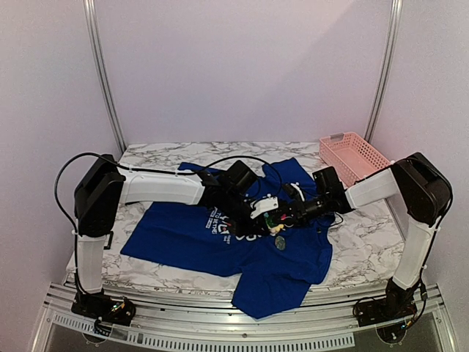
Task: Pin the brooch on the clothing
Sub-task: Cross the clothing with brooches on the flattened clothing.
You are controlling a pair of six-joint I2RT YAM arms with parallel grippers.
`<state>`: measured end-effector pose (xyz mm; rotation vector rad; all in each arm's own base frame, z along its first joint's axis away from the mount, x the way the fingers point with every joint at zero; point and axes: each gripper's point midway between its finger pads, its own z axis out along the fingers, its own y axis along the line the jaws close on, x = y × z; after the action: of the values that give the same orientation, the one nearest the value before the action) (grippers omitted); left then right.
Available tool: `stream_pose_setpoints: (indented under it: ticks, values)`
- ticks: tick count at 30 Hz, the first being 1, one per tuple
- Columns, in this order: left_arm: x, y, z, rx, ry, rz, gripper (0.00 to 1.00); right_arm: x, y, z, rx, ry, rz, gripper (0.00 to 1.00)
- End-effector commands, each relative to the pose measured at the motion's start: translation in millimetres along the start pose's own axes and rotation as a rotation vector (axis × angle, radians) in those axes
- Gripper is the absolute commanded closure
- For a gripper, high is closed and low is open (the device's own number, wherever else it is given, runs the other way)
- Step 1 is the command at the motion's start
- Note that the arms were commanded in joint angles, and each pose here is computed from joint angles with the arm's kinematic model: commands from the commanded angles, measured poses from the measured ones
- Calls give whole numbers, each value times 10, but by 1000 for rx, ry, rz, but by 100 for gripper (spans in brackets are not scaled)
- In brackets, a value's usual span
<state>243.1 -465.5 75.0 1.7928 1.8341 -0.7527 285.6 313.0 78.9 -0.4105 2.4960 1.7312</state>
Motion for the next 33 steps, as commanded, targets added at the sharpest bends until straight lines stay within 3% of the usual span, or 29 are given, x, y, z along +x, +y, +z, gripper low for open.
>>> stream_pose_setpoints:
  ticks: [1,17,33]
  values:
    - [-338,32,-209,-29,-73,61,100,84,33,116,-11,57,-21,100]
    - [-329,166,-169,-91,-57,92,100,326,47,292,-19,164,-36,100]
    - [-105,363,-132,-219,12,121,100,517,425,159,-133,219,-75,100]
